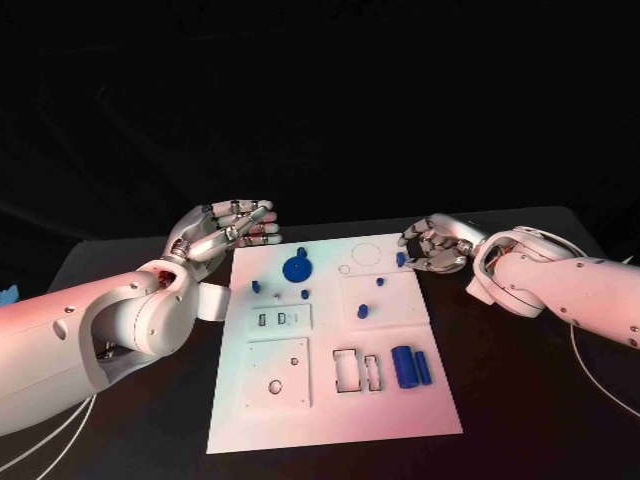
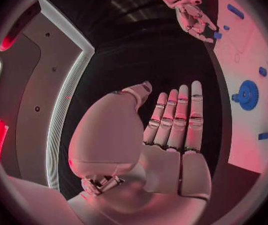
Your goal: Assemble the parts on the task board
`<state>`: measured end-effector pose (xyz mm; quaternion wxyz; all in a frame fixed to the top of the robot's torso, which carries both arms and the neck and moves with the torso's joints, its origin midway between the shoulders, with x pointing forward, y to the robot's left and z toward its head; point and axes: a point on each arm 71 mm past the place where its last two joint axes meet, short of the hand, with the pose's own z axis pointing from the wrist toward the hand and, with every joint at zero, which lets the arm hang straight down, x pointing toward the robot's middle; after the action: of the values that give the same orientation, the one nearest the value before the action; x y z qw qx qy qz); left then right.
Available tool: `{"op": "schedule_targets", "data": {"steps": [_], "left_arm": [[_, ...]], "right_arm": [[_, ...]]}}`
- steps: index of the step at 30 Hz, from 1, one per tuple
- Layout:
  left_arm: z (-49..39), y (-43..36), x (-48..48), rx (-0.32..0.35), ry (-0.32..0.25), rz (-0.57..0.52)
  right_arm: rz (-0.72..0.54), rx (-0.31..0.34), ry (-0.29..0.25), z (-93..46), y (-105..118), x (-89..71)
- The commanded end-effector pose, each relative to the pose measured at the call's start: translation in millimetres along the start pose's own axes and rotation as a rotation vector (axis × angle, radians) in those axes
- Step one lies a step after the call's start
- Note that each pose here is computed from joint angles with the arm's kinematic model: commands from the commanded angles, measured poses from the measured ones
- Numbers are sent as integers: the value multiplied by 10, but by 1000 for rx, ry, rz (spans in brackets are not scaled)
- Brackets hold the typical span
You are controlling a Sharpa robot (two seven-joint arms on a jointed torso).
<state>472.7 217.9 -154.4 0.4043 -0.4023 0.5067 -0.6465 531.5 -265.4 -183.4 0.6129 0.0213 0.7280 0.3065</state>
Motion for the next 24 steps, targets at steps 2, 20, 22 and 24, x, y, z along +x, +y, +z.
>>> {"op": "schedule_targets", "data": {"steps": [2, 20, 22, 24], "left_arm": [[0, -13, 21, 11, 18, -11], [1, -11, 20, 10, 18, -11], [1, -11, 19, 10, 18, -11], [1, -11, 18, 10, 18, -11]], "right_arm": [[-20, 11, 11, 13, -3, 34], [-25, 14, 20, 64, 21, 122], [-25, 15, 21, 69, 20, 131], [-24, 16, 21, 73, 21, 141]]}}
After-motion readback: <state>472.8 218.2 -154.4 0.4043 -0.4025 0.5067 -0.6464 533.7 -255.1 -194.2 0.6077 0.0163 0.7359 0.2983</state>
